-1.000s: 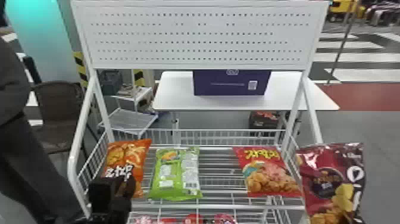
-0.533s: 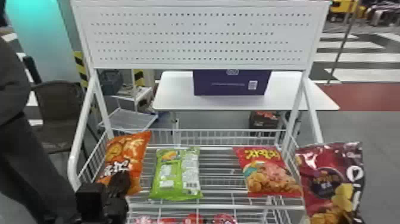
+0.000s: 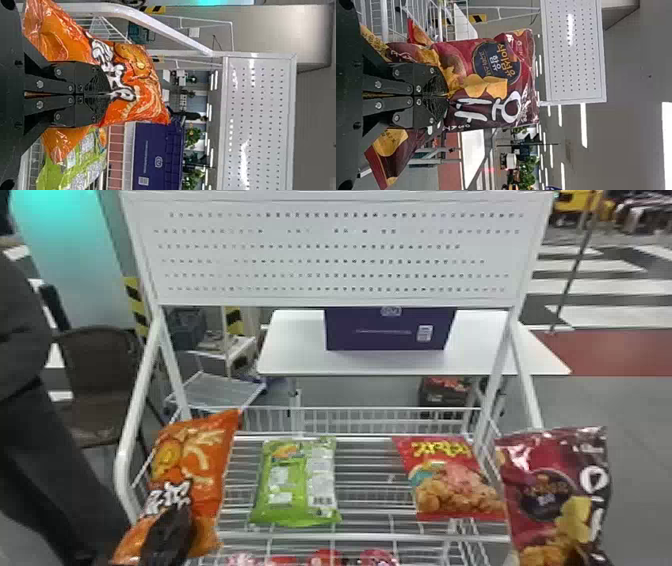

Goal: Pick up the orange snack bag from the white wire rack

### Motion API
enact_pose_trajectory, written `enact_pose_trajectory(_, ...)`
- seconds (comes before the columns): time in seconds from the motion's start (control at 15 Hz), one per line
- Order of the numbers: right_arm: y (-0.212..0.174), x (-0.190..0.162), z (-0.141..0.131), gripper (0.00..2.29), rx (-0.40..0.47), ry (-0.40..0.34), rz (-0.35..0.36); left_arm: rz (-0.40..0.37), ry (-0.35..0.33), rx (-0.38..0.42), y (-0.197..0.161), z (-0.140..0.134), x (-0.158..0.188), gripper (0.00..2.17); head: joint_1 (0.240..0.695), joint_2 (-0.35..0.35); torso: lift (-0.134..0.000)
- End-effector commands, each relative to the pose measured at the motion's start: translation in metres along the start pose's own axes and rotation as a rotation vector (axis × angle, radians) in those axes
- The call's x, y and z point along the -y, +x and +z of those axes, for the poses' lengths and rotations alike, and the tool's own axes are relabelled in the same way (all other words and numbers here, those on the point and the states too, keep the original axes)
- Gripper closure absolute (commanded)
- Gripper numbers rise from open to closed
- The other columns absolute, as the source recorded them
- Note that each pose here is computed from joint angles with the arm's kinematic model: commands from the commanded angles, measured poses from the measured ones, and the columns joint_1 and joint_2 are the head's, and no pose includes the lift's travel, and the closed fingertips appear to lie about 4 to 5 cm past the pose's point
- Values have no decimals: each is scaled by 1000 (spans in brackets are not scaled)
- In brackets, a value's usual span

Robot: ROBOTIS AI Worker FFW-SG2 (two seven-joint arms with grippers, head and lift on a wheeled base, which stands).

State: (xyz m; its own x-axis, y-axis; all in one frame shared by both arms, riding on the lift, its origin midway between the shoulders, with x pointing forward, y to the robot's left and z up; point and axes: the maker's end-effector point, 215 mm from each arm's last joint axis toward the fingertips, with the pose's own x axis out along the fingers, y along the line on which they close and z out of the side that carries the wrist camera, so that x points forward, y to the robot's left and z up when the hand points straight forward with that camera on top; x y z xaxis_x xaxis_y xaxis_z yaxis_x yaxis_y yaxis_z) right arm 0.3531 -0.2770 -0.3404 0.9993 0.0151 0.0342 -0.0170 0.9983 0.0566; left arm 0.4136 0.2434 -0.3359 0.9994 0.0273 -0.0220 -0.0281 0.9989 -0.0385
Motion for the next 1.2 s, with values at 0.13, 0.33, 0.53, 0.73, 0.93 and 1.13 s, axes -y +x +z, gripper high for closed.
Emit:
enact_pose_trajectory(0.13, 1, 1, 1, 2098, 3, 2, -6, 1, -20, 21, -27, 0, -3, 1889, 499, 0, 0)
enact_pose_trajectory(0.33, 0, 3, 1, 2098, 2, -3, -8, 2, -18, 34, -37, 3, -5, 1889, 499, 0, 0)
enact_pose_trajectory(0.53, 1, 3, 1, 2098, 3, 1, -9, 1, -14, 37, -39, 5, -6, 1889, 499, 0, 0)
enact_pose_trajectory(0.73, 2, 2, 3, 2098, 8, 2, -8, -7, -15, 35, -41, 5, -4, 1889, 499, 0, 0)
enact_pose_trajectory(0.93, 2, 2, 3, 2098, 8, 2, -7, -7, -13, 29, -42, 3, -5, 1889, 499, 0, 0)
enact_pose_trajectory(1.13, 2, 2, 3, 2098, 8, 2, -7, -10, -9, 31, -43, 4, -4, 1889, 499, 0, 0)
